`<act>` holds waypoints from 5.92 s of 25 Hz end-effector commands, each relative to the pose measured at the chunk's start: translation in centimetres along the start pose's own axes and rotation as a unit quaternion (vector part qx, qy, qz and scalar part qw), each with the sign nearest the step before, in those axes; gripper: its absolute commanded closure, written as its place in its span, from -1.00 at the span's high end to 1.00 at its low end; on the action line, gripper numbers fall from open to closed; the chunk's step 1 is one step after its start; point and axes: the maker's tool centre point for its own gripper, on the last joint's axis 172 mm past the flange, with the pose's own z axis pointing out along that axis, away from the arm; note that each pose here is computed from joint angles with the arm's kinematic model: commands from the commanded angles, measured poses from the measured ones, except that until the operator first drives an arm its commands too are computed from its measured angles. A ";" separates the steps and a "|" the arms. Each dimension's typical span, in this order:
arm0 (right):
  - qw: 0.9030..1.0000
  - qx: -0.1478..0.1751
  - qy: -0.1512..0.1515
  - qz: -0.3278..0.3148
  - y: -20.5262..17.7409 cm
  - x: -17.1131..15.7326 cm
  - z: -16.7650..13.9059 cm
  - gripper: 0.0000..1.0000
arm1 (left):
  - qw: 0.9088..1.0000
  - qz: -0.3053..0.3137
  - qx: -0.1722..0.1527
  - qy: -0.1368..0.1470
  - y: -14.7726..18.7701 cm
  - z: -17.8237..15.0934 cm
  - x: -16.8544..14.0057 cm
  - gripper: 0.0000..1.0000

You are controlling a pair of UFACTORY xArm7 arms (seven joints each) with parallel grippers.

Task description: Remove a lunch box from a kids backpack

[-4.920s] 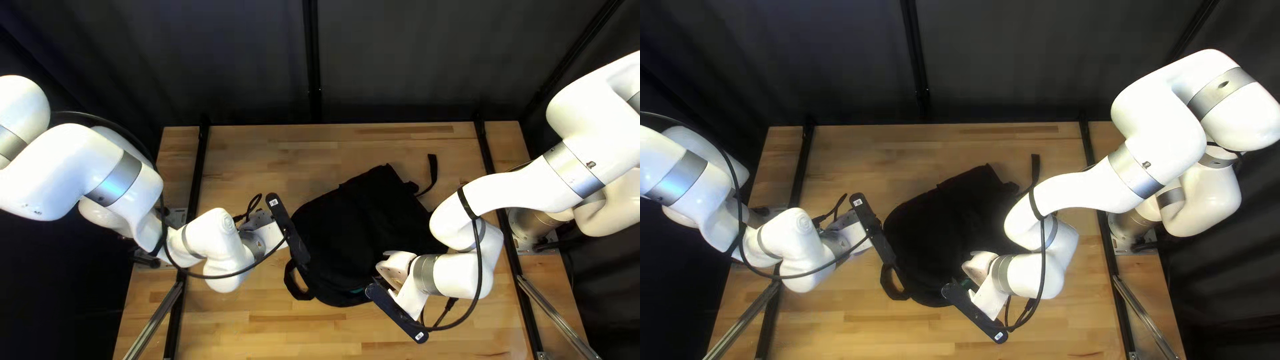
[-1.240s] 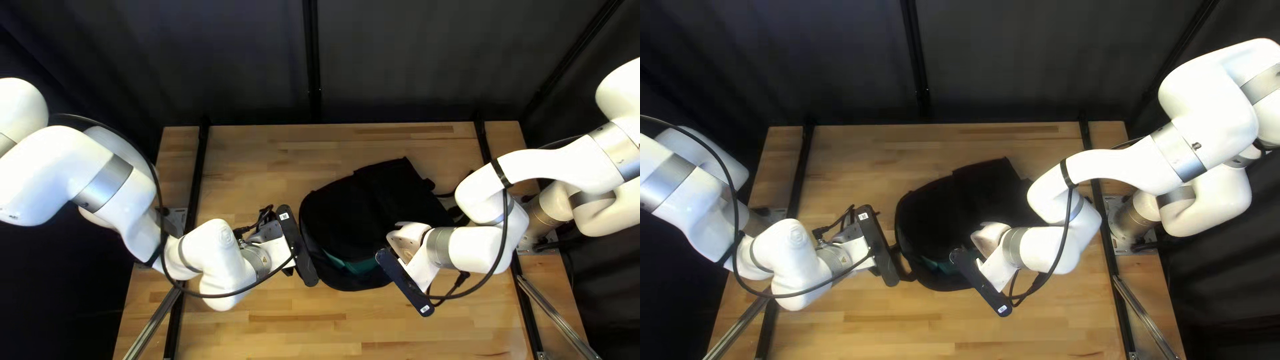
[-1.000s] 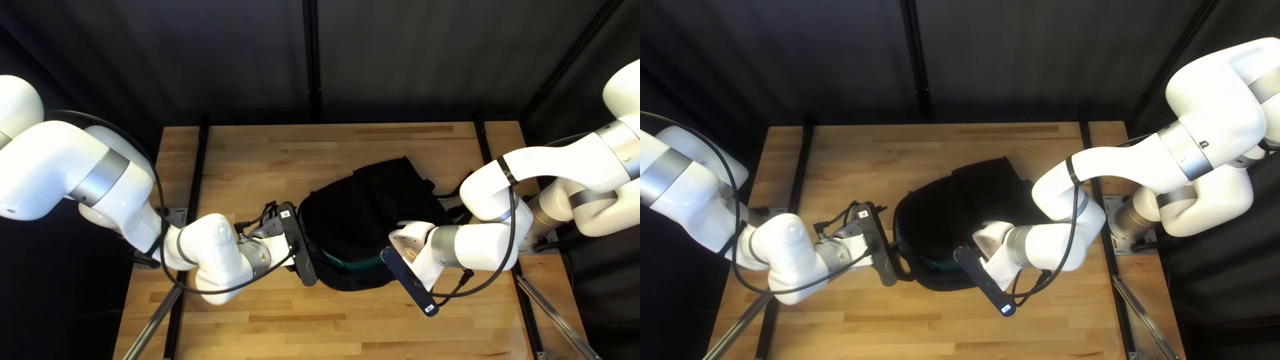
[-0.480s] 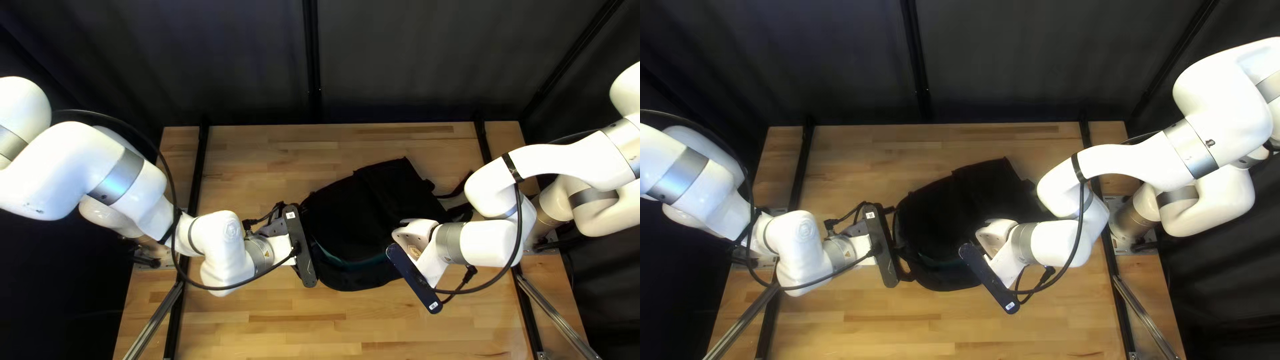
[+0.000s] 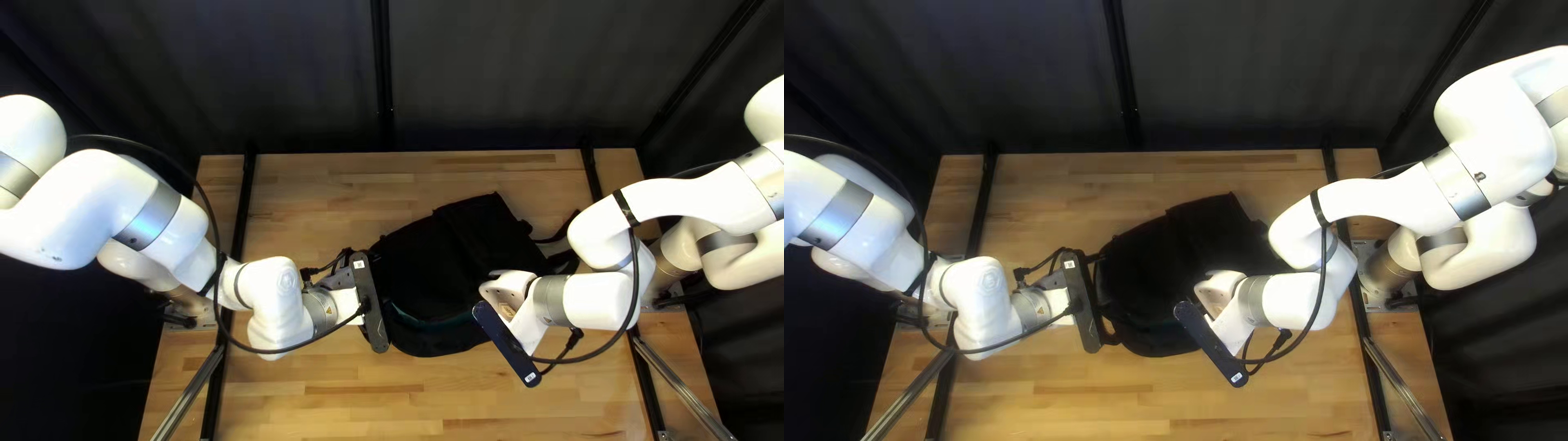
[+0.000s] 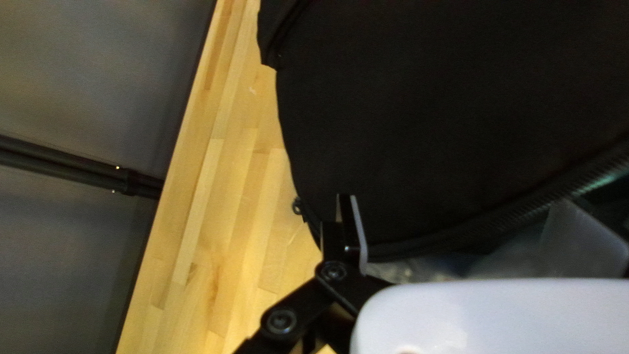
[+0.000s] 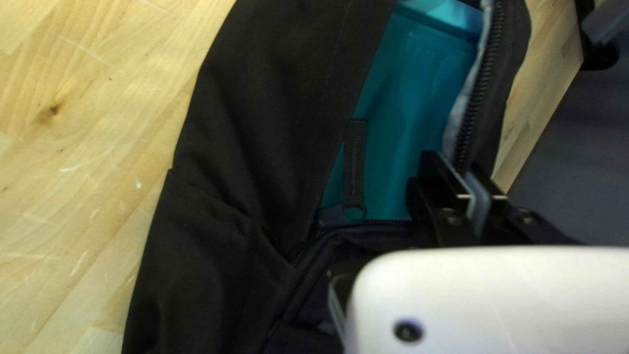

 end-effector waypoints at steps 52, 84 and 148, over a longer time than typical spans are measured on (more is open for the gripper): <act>0.962 -0.146 0.000 0.233 0.6 8.7 0.2 1.00 | 1.000 -0.023 -0.006 -0.019 -2.1 0.1 2.4 -1.00; 0.940 -0.166 -0.014 0.297 6.2 3.3 4.3 -1.00 | 1.000 -0.024 -0.009 -0.009 -1.4 -1.8 2.7 1.00; 0.901 -0.208 -0.032 0.378 5.9 -8.6 1.1 -1.00 | 1.000 -0.005 -0.016 0.026 2.3 1.5 -1.4 1.00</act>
